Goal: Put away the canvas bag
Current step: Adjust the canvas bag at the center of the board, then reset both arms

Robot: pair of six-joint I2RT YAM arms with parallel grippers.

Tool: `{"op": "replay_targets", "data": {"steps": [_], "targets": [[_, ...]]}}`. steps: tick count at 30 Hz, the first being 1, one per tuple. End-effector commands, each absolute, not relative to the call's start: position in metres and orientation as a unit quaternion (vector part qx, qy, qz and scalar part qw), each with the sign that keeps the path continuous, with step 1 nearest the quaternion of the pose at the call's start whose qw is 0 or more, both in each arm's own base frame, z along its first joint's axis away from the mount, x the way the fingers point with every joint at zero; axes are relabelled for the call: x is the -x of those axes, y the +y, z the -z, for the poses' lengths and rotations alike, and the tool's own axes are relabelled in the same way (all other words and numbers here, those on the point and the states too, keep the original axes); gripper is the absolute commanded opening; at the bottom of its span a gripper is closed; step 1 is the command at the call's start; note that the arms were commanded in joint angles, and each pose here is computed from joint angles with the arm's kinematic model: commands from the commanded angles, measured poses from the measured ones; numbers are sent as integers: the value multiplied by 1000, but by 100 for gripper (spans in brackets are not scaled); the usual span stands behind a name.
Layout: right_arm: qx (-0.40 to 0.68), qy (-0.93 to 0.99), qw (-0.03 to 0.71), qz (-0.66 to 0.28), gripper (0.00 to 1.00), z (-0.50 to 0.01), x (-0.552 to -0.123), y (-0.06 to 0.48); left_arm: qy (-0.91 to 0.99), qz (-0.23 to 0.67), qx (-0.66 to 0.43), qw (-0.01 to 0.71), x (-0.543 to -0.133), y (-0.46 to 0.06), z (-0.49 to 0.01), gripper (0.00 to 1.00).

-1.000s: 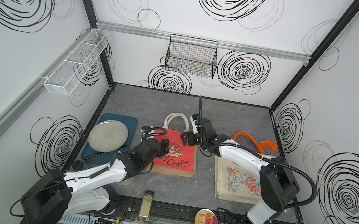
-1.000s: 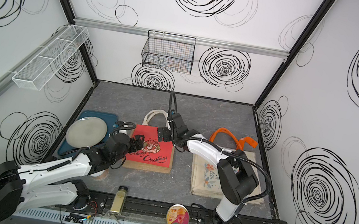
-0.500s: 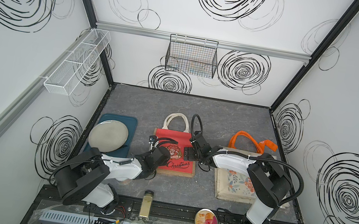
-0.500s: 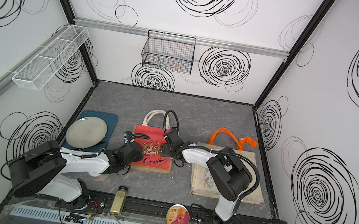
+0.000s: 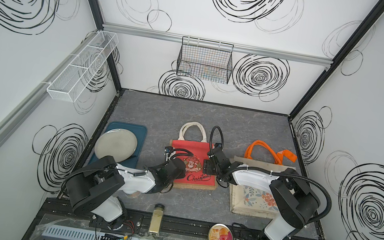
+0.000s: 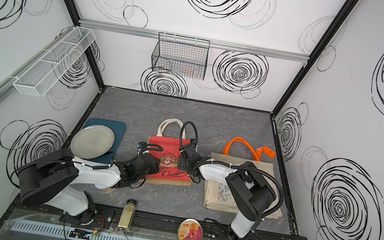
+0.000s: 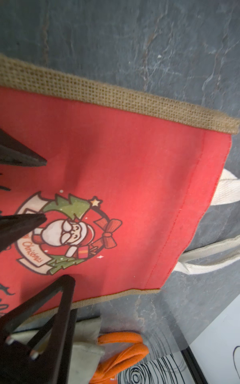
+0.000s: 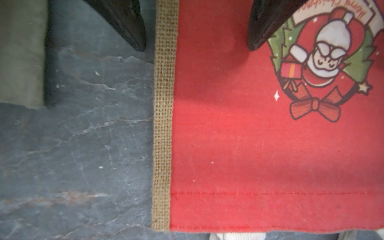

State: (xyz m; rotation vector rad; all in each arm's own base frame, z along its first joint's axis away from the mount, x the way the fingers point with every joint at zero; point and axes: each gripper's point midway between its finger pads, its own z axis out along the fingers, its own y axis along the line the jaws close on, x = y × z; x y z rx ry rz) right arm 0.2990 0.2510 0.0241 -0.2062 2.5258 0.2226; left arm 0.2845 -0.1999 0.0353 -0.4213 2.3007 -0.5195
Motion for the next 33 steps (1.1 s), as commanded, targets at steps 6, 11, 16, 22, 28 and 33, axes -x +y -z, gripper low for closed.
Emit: {"op": "replay_targets", "data": {"steps": [6,11,16,22,28,33], "targets": [[89,939,327,-61,83,-63,-308,245,889,143,141,411,-300,-176,-76,42],[89,929,351,-70,84,-90,-318,249,882,130,133,433,-309,-172,-104,38],[88,917,382,-79,84,-120,-322,249,881,115,131,441,-315,-156,-125,31],[94,898,420,-90,85,-163,-322,243,855,133,149,479,-323,-133,-170,44],[67,872,464,-143,100,-202,-329,209,822,142,140,533,-339,-104,-204,100],[-39,833,510,-210,100,-217,-360,129,773,69,203,597,-361,-57,-214,99]]}}
